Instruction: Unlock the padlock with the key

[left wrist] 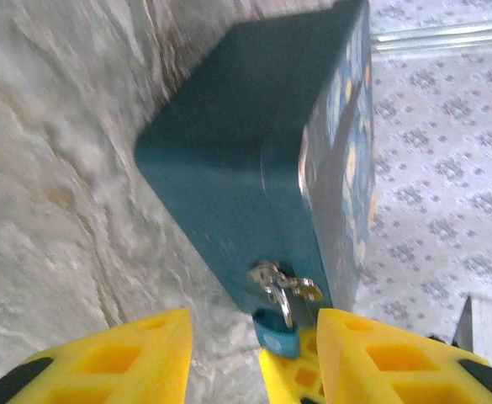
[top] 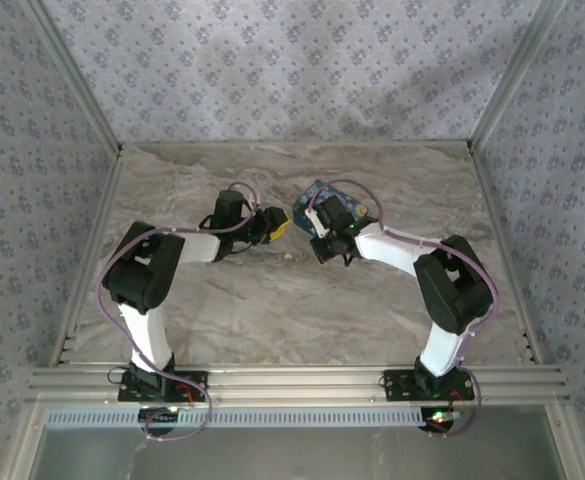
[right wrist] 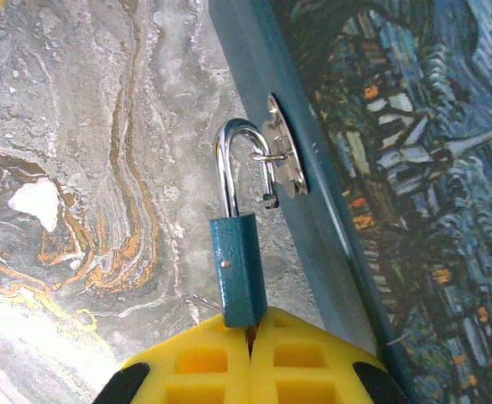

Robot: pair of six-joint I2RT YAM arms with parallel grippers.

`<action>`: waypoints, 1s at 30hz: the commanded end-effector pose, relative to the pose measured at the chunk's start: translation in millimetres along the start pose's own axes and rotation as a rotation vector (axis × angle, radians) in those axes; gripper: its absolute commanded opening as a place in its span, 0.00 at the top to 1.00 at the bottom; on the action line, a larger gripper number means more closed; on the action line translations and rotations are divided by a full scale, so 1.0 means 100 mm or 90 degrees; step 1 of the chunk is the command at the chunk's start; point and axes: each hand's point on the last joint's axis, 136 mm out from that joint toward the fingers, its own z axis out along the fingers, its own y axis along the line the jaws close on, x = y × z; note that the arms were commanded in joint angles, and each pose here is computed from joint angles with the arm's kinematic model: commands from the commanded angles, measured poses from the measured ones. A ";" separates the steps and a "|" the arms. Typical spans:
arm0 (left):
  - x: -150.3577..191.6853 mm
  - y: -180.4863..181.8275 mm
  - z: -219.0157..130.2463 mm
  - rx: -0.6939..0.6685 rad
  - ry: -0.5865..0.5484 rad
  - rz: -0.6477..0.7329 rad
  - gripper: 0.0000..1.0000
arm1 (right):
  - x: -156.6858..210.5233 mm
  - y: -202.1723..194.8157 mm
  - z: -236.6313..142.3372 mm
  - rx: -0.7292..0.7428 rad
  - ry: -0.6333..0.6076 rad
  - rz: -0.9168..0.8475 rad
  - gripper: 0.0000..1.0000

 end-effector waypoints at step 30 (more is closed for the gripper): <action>-0.83 -0.19 0.64 -0.094 0.016 0.100 0.57 | -0.05 0.11 0.13 -0.019 0.029 -0.080 1.00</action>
